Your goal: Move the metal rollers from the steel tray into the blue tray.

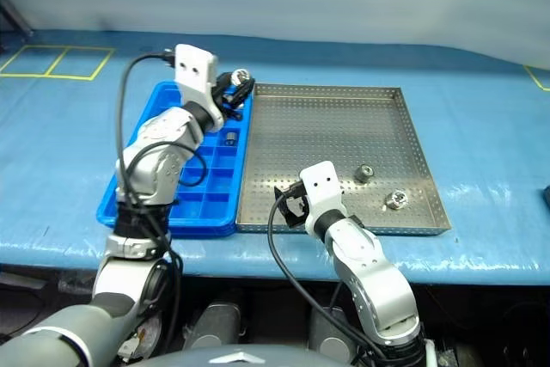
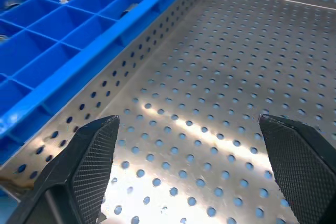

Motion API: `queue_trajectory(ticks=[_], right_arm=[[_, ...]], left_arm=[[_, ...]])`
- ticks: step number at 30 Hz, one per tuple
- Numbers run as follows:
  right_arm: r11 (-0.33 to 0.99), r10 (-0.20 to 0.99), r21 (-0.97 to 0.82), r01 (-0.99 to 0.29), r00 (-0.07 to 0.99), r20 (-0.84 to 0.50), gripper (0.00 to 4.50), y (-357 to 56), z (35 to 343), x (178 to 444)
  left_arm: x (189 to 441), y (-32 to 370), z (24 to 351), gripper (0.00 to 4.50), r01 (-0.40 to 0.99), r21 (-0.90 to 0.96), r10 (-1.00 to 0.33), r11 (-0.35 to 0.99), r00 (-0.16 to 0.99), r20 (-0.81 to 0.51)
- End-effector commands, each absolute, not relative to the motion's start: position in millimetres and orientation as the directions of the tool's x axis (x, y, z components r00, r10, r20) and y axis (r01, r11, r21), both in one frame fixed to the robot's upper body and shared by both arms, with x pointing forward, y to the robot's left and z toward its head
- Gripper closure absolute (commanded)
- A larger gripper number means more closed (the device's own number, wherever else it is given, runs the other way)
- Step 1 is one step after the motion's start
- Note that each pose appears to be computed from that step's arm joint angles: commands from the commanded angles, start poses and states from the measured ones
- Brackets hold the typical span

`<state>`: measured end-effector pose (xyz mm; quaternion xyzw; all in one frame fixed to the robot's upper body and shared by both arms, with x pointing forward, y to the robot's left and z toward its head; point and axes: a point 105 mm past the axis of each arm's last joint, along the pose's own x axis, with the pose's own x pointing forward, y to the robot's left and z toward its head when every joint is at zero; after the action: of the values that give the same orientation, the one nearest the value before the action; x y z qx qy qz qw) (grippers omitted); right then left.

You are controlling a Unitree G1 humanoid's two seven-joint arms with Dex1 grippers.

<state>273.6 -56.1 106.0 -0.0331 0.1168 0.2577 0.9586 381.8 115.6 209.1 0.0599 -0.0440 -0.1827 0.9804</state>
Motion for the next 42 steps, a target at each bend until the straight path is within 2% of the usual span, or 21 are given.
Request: queue_trajectory(ticks=[1,3,7,13,21,25,27,31,34,39,42], right_arm=[[0.835,0.538,-0.011,-0.55,0.821,-0.19,0.0,-46.5,117.6,274.6],[0.82,0.56,-0.013,-0.572,0.809,-0.179,0.0,-42.2,119.6,276.0],[0.775,0.622,-0.057,-0.63,0.775,-0.11,0.0,-27.9,128.7,279.0],[0.734,0.671,-0.068,-0.675,0.737,-0.08,0.0,-18.3,130.2,279.7],[0.716,0.691,-0.055,-0.696,0.717,-0.087,0.0,-13.4,127.1,278.4],[0.719,0.688,-0.05,-0.693,0.72,-0.089,0.0,-13.6,126.5,277.8],[0.723,0.683,-0.051,-0.689,0.724,-0.095,0.0,-15.1,125.3,276.9],[0.74,0.665,-0.046,-0.671,0.74,-0.103,0.0,-19.8,122.8,275.9],[0.758,0.645,-0.038,-0.651,0.757,-0.101,0.0,-25.3,122.7,275.5],[0.812,0.579,-0.032,-0.583,0.812,-0.077,0.0,-42.0,128.8,277.0],[0.875,0.48,-0.036,-0.483,0.875,-0.07,0.0,-64.8,132.9,281.3]], left_arm=[[361.5,130.7,221.9,2.83,0.277,0.198,-0.303,0.94,0.946,0.116],[350.5,142.5,215.8,2.83,0.233,0.203,-0.259,0.951,0.96,0.108],[325.5,175.1,183.4,2.83,0.096,0.167,-0.103,0.981,0.994,0.033],[299.7,195.9,142.1,2.83,-0.009,0.196,0.027,0.981,0.996,-0.085],[288.4,211.0,112.4,2.83,-0.123,0.138,0.148,0.983,0.972,-0.185],[286.0,205.7,103.8,2.83,-0.099,0.107,0.121,0.989,0.966,-0.229],[282.7,200.5,100.4,2.05,-0.08,0.09,0.1,0.993,0.962,-0.254],[277.8,198.9,99.8,0.85,-0.067,0.096,0.091,0.993,0.957,-0.275],[285.5,194.2,120.5,0.01,-0.055,0.101,0.073,0.993,0.98,-0.185],[308.1,170.0,181.6,0.01,0.048,0.009,-0.049,0.999,0.992,0.116],[319.2,156.3,187.3,0.01,0.102,0.051,-0.11,0.993,0.979,0.173]])
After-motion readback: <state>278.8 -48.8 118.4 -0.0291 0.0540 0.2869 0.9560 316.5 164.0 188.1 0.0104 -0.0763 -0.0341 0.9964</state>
